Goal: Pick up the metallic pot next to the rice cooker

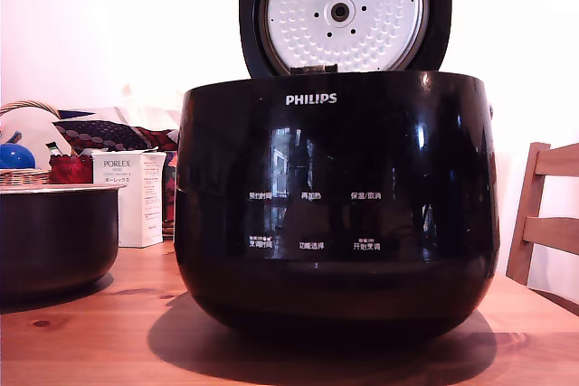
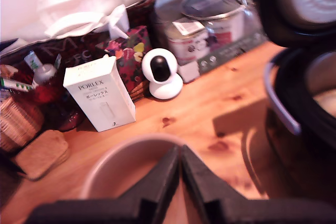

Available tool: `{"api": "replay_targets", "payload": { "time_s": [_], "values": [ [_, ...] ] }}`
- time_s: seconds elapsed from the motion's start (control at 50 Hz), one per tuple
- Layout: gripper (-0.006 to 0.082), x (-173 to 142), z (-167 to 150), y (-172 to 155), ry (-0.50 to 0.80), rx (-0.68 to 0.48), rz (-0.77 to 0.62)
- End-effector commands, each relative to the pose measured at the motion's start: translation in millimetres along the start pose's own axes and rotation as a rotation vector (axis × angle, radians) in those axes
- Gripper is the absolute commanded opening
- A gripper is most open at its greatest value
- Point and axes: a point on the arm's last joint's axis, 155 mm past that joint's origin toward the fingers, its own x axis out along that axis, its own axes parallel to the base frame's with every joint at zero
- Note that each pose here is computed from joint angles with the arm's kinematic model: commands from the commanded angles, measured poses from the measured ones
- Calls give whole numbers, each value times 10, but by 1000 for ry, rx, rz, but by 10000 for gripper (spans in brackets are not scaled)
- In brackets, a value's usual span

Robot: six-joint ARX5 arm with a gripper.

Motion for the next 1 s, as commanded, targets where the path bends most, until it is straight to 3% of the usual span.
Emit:
{"api": "replay_targets", "payload": {
  "time_s": [0.0,0.36,0.42,0.52,0.6,0.98],
  "values": [
    [-20,52,-147,-22,84,32,-24],
    [17,288,-831,-301,457,122,-247],
    [86,371,-908,-359,494,105,-288],
    [333,526,-1048,-387,560,87,-320],
    [447,668,-1173,-374,615,81,-326],
    [451,1177,-1659,-228,786,122,-294]
  ]
}}
